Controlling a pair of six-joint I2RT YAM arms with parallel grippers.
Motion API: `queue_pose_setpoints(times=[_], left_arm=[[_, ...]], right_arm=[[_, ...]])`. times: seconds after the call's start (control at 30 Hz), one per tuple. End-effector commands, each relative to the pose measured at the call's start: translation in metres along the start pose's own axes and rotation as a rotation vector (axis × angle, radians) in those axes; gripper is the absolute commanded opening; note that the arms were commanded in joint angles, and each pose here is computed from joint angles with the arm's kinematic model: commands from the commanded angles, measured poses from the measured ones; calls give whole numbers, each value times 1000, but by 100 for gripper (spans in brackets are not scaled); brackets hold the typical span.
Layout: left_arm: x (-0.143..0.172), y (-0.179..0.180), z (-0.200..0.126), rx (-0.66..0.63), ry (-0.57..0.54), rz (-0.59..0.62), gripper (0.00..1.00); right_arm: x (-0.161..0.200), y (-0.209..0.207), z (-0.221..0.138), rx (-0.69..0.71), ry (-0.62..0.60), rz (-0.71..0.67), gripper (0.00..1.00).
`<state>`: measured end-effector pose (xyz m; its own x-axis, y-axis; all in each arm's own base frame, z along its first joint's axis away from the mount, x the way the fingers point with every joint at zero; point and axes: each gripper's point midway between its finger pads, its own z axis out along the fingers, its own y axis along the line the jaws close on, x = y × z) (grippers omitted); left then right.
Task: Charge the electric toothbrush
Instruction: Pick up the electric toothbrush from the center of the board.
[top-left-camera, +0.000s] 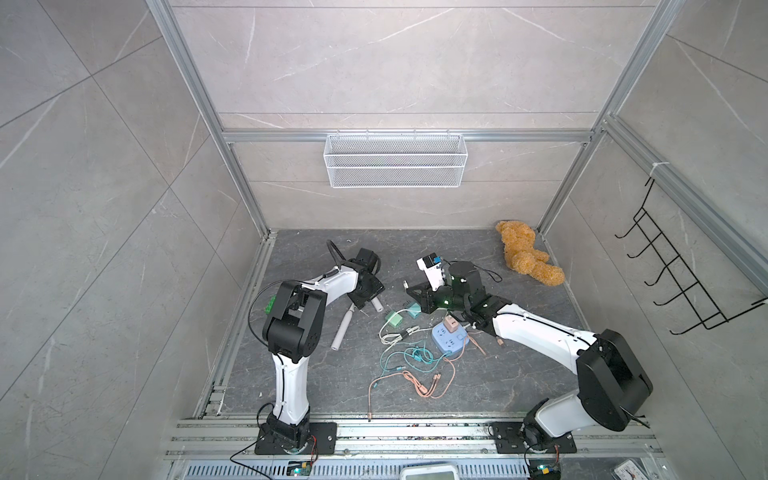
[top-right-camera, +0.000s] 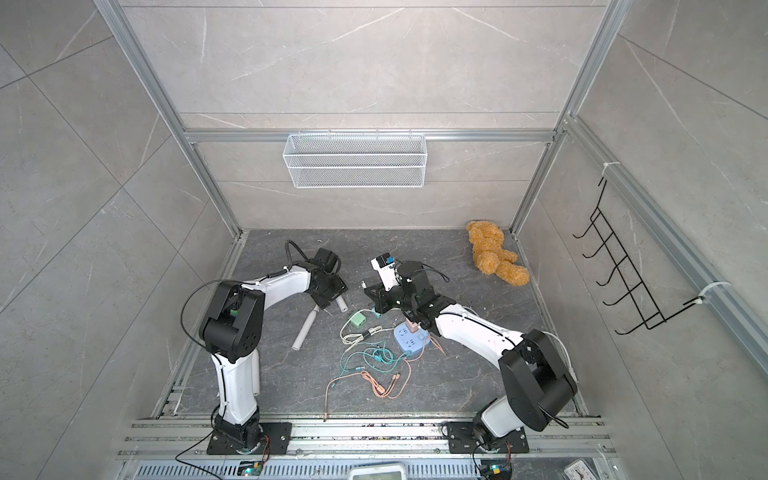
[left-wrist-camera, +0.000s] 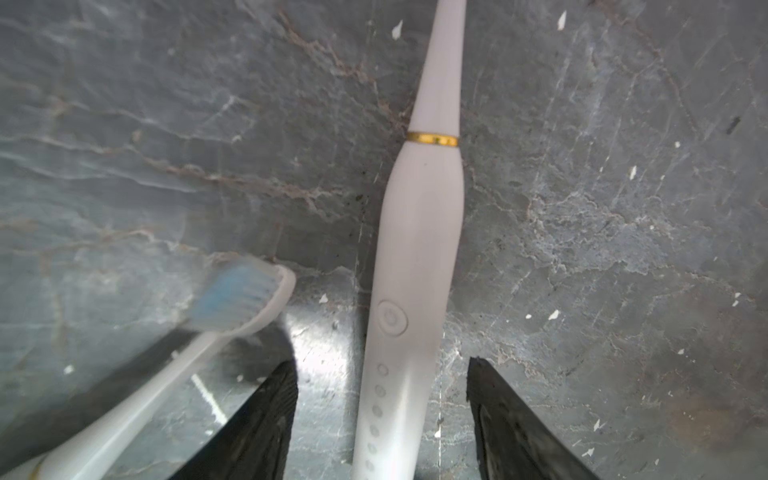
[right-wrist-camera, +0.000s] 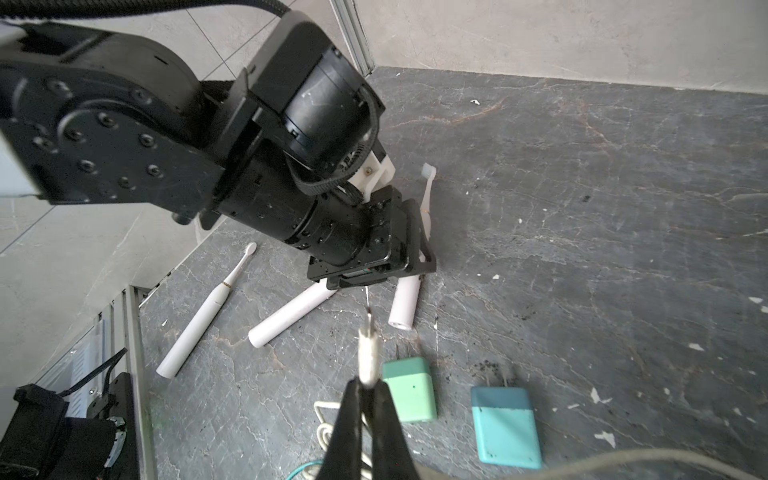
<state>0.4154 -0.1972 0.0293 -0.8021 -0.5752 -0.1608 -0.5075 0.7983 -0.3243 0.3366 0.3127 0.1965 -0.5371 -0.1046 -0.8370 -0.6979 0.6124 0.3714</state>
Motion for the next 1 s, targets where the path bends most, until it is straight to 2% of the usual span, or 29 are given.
queue_pose_setpoints(times=[0.0,0.63,0.87,0.97], left_arm=[[0,5,9,-38,3,14,60],[14,15,25,-75,42,56,35],[19,22,28,-84,56,62,30],[21,22,27,-83,59,65,25]], right_arm=[[-9,9,-7,-29,-36,2,0],[-10,11,-6,-47,-37,20,0],[-10,10,-6,-46,-38,25,0],[-9,9,-6,-46,-36,29,0]])
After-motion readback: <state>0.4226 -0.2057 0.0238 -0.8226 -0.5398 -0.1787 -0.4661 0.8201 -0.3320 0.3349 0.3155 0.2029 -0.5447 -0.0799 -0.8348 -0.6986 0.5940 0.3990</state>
